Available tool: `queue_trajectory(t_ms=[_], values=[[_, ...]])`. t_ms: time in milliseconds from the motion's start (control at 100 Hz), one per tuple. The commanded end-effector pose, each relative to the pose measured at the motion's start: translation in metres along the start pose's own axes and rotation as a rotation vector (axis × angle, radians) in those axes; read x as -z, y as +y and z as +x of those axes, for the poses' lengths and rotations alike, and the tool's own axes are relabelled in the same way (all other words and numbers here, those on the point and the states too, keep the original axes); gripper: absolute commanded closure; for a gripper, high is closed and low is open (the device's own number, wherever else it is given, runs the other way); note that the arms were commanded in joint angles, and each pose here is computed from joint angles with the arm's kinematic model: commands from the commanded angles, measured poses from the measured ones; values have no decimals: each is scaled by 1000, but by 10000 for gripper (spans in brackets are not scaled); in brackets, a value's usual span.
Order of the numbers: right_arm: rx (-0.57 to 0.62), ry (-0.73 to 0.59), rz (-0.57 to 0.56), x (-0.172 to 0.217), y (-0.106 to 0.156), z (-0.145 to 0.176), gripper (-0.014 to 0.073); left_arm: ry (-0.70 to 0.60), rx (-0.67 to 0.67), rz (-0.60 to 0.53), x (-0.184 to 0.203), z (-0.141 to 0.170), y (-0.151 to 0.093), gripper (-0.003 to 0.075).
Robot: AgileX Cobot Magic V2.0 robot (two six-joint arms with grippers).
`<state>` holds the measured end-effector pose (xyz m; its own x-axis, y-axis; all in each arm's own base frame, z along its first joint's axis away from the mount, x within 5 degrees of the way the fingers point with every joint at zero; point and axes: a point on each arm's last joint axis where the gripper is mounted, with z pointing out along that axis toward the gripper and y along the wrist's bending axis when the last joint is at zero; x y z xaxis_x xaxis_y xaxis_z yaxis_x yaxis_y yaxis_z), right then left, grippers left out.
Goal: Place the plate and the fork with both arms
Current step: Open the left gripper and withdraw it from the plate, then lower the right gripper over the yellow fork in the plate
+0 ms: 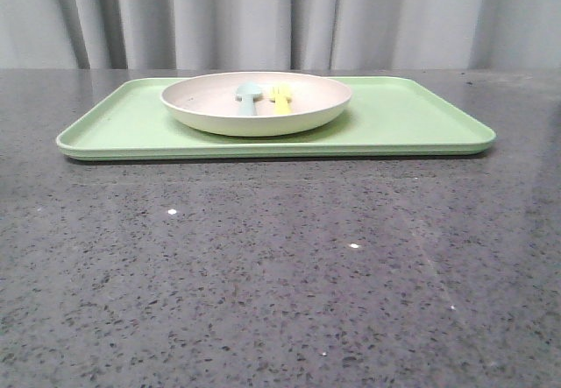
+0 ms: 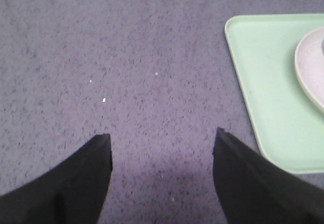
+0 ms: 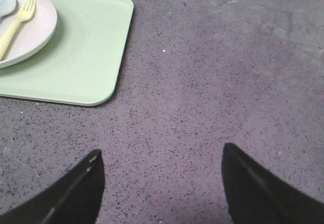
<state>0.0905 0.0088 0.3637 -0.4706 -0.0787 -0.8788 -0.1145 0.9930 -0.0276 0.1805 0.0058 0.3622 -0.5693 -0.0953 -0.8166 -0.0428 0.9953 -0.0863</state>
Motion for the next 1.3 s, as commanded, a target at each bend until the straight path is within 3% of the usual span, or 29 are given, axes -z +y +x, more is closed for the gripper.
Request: queue_trajectory(t_ms=[0, 270, 590, 950, 1290], values=[[5, -85, 2, 4, 0, -15, 96, -96, 11, -3, 11, 7, 1, 291], [5, -85, 2, 4, 0, -15, 96, -88, 12, -4, 24, 64, 3, 291], [-70, -111, -76, 6, 6, -23, 97, -128, 9, -1, 35, 77, 3, 291], [-151, -17, -224, -20, 18, -90, 97, -128, 9, -1, 35, 77, 3, 291], [-133, 119, -367, -97, 60, -140, 97, -128, 10, 0, 35, 77, 3, 291]])
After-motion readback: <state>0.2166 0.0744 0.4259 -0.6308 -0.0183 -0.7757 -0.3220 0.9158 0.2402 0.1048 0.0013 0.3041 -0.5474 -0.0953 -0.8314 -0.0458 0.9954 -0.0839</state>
